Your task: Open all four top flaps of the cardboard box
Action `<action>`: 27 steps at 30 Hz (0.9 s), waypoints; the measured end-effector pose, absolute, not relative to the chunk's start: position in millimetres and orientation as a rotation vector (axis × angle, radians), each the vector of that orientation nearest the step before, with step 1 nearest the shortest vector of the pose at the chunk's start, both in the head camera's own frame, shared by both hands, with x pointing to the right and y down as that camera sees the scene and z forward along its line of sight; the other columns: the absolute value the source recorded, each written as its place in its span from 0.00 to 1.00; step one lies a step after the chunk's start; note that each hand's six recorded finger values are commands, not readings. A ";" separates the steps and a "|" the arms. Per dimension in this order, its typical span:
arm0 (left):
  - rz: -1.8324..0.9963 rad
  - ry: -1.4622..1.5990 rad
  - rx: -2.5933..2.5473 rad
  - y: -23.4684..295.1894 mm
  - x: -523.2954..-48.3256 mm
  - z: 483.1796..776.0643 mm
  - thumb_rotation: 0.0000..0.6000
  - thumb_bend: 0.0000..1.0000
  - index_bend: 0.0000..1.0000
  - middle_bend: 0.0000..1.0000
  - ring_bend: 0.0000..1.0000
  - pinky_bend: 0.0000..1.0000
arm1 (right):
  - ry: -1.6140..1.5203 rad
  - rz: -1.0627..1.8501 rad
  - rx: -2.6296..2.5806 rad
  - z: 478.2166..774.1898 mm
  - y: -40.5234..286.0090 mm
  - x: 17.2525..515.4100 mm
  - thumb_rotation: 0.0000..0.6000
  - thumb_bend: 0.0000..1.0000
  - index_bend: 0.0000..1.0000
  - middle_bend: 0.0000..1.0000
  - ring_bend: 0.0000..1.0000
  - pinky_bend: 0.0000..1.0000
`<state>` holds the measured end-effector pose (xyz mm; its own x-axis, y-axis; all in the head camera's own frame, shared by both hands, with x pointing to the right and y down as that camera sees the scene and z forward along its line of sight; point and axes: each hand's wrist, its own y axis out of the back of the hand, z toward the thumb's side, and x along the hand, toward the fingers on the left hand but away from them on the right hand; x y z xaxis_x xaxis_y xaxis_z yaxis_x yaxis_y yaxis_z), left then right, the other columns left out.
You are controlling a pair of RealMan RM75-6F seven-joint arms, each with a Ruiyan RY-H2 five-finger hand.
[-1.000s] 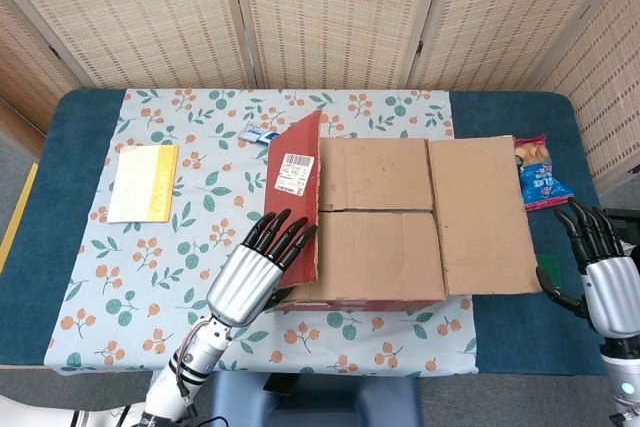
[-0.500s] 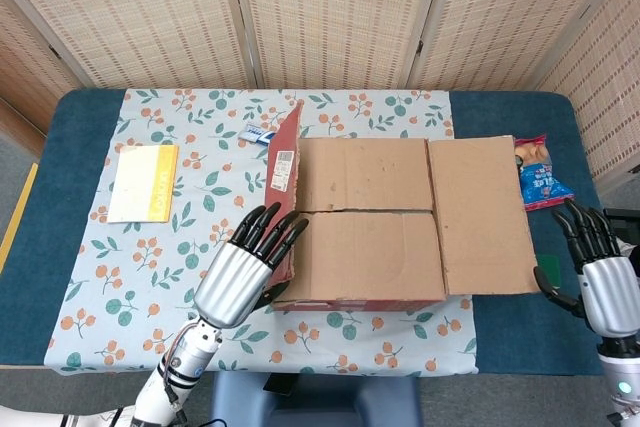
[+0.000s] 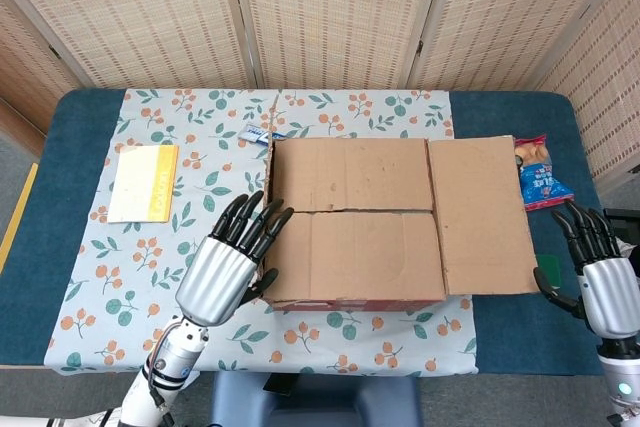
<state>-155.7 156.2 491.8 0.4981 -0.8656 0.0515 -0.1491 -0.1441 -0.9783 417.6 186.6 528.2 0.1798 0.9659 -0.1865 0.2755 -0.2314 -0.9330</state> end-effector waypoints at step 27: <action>-0.954 1.012 -1.464 145.2 -249.3 489.9 1.00 0.29 0.00 0.15 0.06 0.16 | -1.183 1.119 -1.650 534.3 186.5 414.8 1.00 0.41 0.00 0.00 0.00 0.00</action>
